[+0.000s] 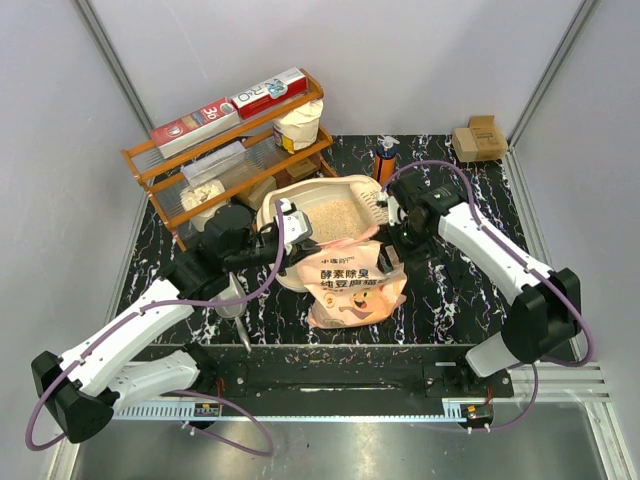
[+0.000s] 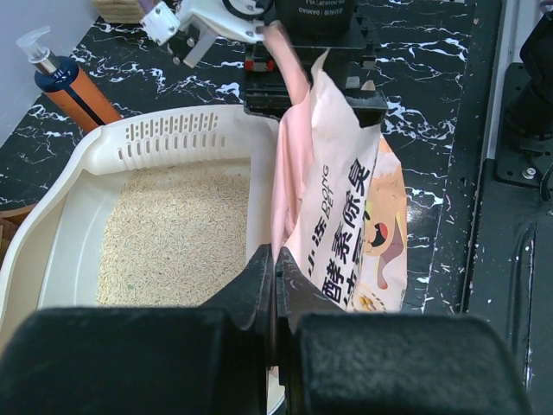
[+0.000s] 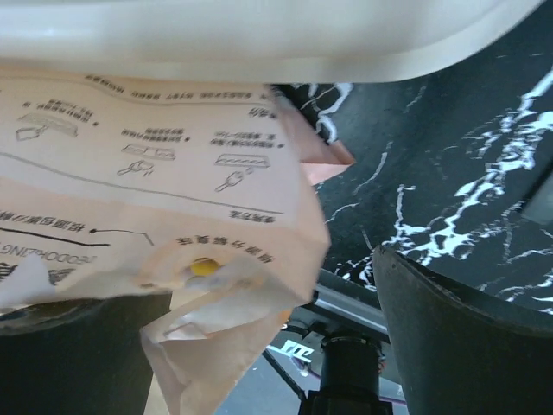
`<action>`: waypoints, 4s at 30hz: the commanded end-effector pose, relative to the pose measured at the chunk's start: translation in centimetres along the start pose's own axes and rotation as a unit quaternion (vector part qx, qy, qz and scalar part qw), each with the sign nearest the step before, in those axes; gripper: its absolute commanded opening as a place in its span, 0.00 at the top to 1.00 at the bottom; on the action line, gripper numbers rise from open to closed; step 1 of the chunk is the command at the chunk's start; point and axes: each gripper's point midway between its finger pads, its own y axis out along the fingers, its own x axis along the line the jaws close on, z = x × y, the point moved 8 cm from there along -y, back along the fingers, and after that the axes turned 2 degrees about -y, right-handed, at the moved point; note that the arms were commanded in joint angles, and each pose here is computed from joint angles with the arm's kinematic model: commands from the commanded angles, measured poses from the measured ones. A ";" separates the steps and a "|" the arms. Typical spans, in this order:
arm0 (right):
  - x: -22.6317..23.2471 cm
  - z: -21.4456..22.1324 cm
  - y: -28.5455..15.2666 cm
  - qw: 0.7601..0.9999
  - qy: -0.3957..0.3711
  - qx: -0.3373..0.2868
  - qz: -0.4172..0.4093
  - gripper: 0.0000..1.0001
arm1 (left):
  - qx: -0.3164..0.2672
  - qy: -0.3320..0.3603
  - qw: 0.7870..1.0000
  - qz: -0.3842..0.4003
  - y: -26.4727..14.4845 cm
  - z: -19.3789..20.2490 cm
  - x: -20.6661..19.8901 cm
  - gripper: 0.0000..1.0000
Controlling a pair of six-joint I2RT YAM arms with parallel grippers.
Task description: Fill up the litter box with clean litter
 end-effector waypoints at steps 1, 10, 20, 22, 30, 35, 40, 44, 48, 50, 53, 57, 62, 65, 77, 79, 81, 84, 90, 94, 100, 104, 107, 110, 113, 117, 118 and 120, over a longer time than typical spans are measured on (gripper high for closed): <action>-2.2 -2.1 -2.6 0.995 0.024 -0.051 0.085 0.00 | -0.068 0.043 0.996 -0.035 -0.6 -3.4 1.2 1.00; -5.0 0.7 -4.4 0.997 0.052 -0.033 0.046 0.12 | -0.069 0.046 0.996 -0.036 -0.6 -3.6 1.3 1.00; -2.5 0.0 -5.0 0.995 0.030 -0.051 -0.083 0.62 | -0.055 0.027 0.997 0.038 0.8 -3.3 0.1 0.52; -2.2 -0.4 -5.2 0.994 0.020 -0.057 -0.089 0.73 | -0.048 0.037 0.997 0.049 1.5 -3.1 0.0 0.41; -1.7 -1.4 -6.4 0.992 -0.027 -0.093 -0.075 1.00 | 0.021 0.047 0.997 0.065 5.0 -1.7 0.7 0.35; -1.9 -1.1 -7.3 0.989 -0.054 -0.124 -0.053 1.00 | 0.016 0.051 0.998 0.017 5.0 -2.7 1.9 0.28; -1.9 -0.4 -7.7 0.988 -0.064 -0.133 -0.047 1.00 | -0.025 0.088 0.996 0.009 3.4 -5.2 1.8 0.21; -1.9 -0.2 -7.5 0.987 -0.065 -0.139 -0.045 1.00 | 0.015 0.089 0.995 0.036 3.6 -5.1 2.1 0.09; -1.8 -0.3 -7.7 0.986 -0.066 -0.147 -0.046 1.00 | 0.091 0.042 0.988 0.121 4.8 -3.6 2.1 0.02; -1.9 -0.4 -7.9 0.985 -0.071 -0.153 -0.041 1.00 | 0.115 0.019 0.983 0.145 5.8 -3.0 2.2 0.01; -1.9 -0.6 -8.1 0.984 -0.073 -0.158 -0.037 1.00 | 0.134 0.000 0.978 0.157 7.1 -2.0 2.5 0.01; -1.9 -0.6 -8.1 0.984 -0.072 -0.159 -0.038 1.00 | 0.171 -0.016 0.972 0.158 8.6 -0.5 3.2 0.07; -1.9 -0.6 -7.9 0.984 -0.072 -0.159 -0.039 1.00 | 0.189 -0.050 0.970 0.148 9.2 0.6 4.4 0.26; -2.0 -0.5 -7.8 0.984 -0.073 -0.158 -0.035 1.00 | 0.180 -0.069 0.968 0.164 8.8 0.3 4.7 0.42; -3.9 -1.1 -7.4 0.986 -0.047 -0.151 0.058 1.00 | 0.091 -0.082 0.975 0.185 4.6 -5.7 2.7 1.00; -3.9 -1.4 -7.6 0.985 -0.053 -0.153 0.059 1.00 | 0.047 -0.056 0.984 0.161 3.6 -6.9 2.5 1.00; -3.8 -1.4 -7.7 0.985 -0.052 -0.153 0.051 0.93 | 0.032 -0.062 0.986 0.153 3.2 -7.1 2.1 1.00; -3.1 -1.5 -7.4 0.987 -0.064 -0.144 0.009 0.57 | 0.030 -0.066 0.985 0.155 3.0 -6.5 1.4 1.00; -1.7 -1.5 -5.9 0.991 -0.071 -0.110 -0.034 0.31 | 0.029 -0.063 0.986 0.152 3.5 -6.1 1.4 1.00; -1.3 -1.5 -4.3 0.995 -0.039 -0.091 -0.032 0.26 | 0.026 -0.059 0.986 0.153 3.8 -6.3 1.3 1.00; -1.5 -2.2 -4.1 0.997 0.010 -0.078 -0.009 0.21 | 0.027 -0.050 0.988 0.145 4.1 -6.5 1.3 1.00; -4.8 -0.1 -2.9 0.995 0.064 -0.010 0.078 0.16 | 0.027 -0.038 0.990 0.134 4.0 -6.7 1.6 1.00; -7.6 0.5 -4.0 0.990 0.104 -0.003 0.095 0.17 | 0.029 -0.024 0.992 0.119 3.6 -6.9 1.8 1.00; -8.3 0.2 -5.0 0.994 0.056 0.004 0.097 0.14 | 0.028 -0.014 0.993 0.111 3.2 -7.2 1.9 1.00; -8.2 -0.6 -5.8 0.997 0.026 0.002 0.079 0.13 | 0.032 -0.015 0.993 0.112 3.2 -6.9 1.8 1.00; -6.4 -2.8 -7.4 0.998 -0.001 -0.057 0.009 0.17 | 0.037 -0.025 0.992 0.115 3.1 -6.4 1.6 0.79; -6.1 -3.1 -7.8 0.998 -0.003 -0.070 0.001 0.17 | 0.037 -0.032 0.992 0.114 3.0 -6.4 1.5 0.70; -5.4 -4.0 -9.1 0.994 -0.018 -0.104 -0.019 0.17 | 0.035 -0.032 0.993 0.105 2.1 -6.8 1.4 0.48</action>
